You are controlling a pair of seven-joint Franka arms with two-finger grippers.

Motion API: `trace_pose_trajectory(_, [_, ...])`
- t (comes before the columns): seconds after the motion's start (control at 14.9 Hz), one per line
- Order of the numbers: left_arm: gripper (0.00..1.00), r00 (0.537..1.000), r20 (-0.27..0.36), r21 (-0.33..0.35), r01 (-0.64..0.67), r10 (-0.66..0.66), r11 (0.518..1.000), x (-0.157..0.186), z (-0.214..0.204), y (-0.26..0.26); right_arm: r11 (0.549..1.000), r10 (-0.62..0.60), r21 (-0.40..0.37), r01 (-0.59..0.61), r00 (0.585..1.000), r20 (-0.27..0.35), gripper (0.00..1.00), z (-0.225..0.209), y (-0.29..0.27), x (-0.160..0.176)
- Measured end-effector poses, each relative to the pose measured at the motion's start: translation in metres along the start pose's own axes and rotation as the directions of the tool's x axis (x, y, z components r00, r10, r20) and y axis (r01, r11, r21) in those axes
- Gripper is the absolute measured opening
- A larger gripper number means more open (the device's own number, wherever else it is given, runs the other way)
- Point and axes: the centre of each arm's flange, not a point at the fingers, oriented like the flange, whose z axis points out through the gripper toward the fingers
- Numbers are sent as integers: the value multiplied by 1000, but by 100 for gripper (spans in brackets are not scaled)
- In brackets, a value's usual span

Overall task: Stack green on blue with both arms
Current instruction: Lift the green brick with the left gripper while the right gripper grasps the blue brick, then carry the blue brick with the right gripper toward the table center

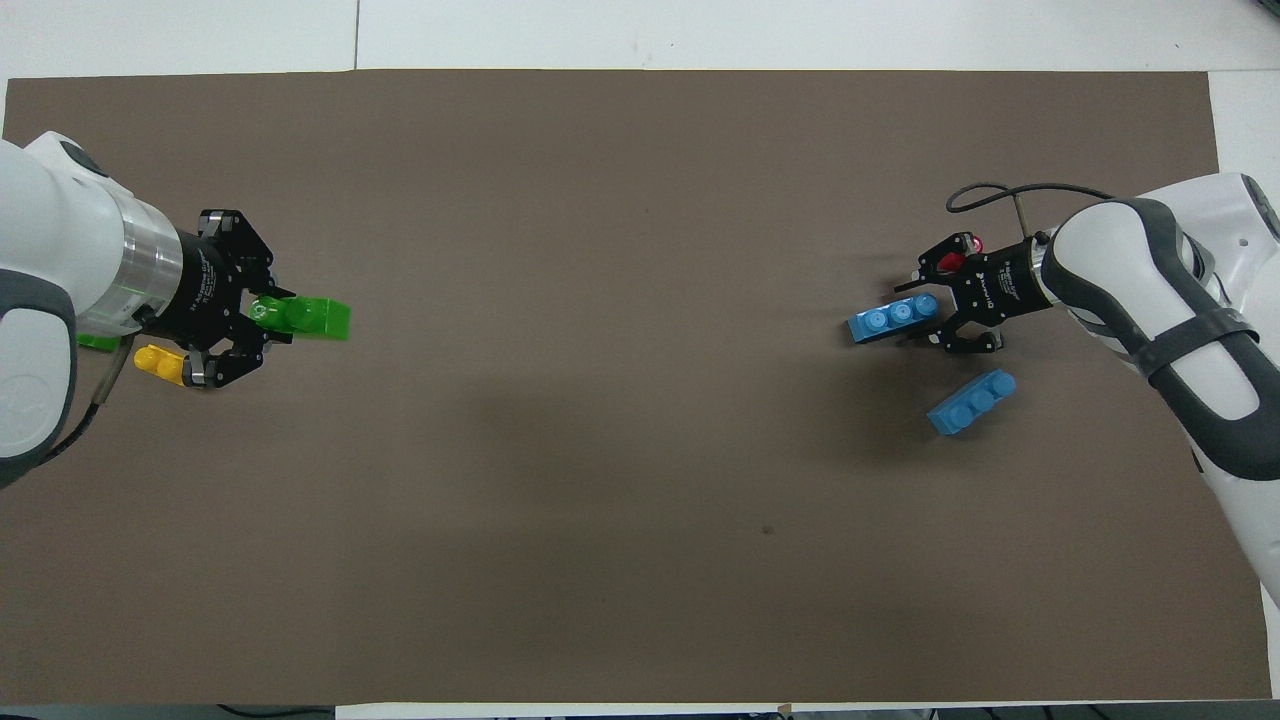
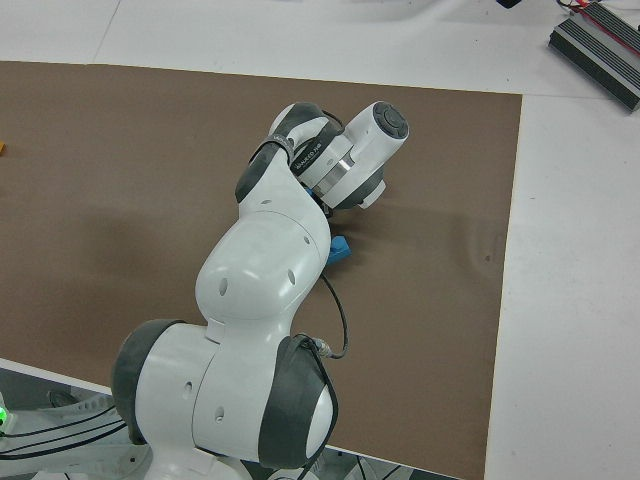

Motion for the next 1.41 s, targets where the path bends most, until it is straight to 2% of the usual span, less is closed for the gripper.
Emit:
trace_pose_trajectory(0.07, [34, 1000, 0, 0, 0, 0, 1000, 0, 0, 0, 1000, -1, 0, 1, 1000, 0, 49, 0, 0, 0])
trace_pose_trajectory(0.2, [34, 1000, 0, 0, 0, 0, 1000, 0, 0, 0, 1000, -6, 0, 6, 1000, 2, 35, 0, 0, 0])
trace_pose_trajectory(0.47, [34, 1000, 0, 0, 1, -1, 1000, 0, 0, 0, 1000, 1, 22, -1, 1000, 28, 35, 0, -1, -1])
trace_pose_trajectory(0.8, [34, 1000, 0, 1, 1, -1, 1000, 0, 0, 0, 999, 47, -7, -46, 997, 63, 35, 4, -6, -19])
trace_pose_trajectory(1.14, [34, 1000, 8, 2, 7, -7, 1000, -1, 0, 0, 988, 156, -3, -156, 985, 80, 35, 13, -34, -106])
trace_pose_trajectory(1.41, [34, 1000, 13, 2, 13, -13, 1000, -1, 0, 0, 973, 229, 30, -231, 972, 48, 35, 38, -53, -183])
